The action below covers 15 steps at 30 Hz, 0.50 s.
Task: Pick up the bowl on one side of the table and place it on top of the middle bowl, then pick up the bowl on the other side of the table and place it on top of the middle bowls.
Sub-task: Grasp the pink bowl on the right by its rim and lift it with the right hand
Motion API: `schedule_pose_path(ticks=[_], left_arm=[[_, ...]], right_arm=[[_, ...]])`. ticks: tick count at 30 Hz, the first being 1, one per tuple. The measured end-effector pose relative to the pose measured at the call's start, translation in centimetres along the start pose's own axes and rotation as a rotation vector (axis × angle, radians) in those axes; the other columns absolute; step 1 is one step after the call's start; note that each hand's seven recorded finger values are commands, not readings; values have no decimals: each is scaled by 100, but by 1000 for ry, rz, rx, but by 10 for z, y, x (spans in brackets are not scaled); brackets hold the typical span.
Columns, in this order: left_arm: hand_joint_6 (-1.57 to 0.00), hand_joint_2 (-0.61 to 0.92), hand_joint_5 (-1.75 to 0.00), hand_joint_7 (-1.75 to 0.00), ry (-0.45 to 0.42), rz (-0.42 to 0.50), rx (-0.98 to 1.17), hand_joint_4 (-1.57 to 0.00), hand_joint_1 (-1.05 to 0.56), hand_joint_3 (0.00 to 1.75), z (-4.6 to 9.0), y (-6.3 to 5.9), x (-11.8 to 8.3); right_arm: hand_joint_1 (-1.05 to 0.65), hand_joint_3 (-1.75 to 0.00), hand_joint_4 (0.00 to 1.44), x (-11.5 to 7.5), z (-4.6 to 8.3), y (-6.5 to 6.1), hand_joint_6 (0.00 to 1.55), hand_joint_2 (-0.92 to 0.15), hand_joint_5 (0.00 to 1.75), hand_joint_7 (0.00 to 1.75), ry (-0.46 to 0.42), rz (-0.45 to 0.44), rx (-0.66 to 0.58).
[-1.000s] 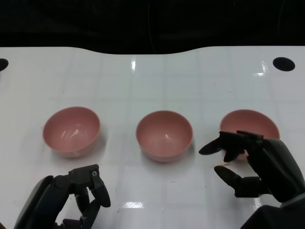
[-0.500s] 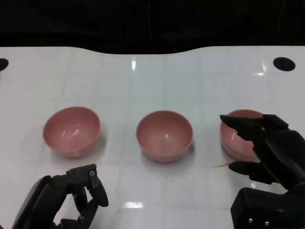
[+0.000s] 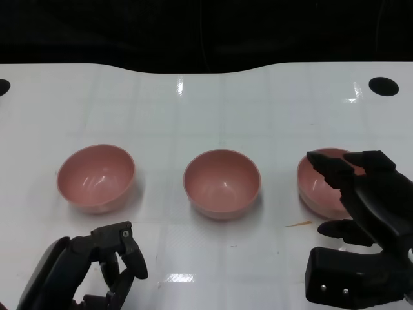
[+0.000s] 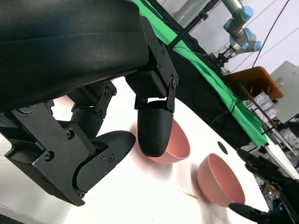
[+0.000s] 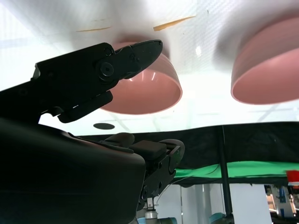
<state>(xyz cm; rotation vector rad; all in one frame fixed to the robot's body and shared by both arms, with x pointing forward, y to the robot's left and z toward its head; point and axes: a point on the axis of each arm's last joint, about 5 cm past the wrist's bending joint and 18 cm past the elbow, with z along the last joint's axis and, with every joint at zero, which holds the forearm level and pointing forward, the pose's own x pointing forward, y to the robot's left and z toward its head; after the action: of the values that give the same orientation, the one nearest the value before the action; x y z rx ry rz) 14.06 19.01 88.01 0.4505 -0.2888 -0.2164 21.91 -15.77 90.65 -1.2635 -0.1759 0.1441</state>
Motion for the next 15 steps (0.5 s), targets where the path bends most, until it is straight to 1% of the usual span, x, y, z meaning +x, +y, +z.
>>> schedule_pose_path(ticks=[4, 7, 14, 15], left_arm=[[-80, 38, -170, -151, -4, -4, -6, -88, -10, 141, 0, -2, 1], [-80, 37, -169, -150, -10, -7, -9, -89, -10, 142, 1, -3, 3], [-81, 37, -168, -147, -14, -7, -19, -89, -10, 141, 0, -3, 5], [-81, 37, -168, -147, -14, -7, -20, -90, -11, 141, 0, -3, 5]], right_arm=[[-56, -1, 8, 5, 1, 2, 30, -84, 55, 4, 0, 10, -33], [-55, -1, 9, 9, 1, 5, 32, -85, 56, 4, 19, 29, -66], [-48, 0, 9, 22, -1, 16, 36, -85, 57, 4, 53, 72, -115], [-47, 0, 12, 24, -1, 18, 37, -85, 58, 4, 60, 79, -122]])
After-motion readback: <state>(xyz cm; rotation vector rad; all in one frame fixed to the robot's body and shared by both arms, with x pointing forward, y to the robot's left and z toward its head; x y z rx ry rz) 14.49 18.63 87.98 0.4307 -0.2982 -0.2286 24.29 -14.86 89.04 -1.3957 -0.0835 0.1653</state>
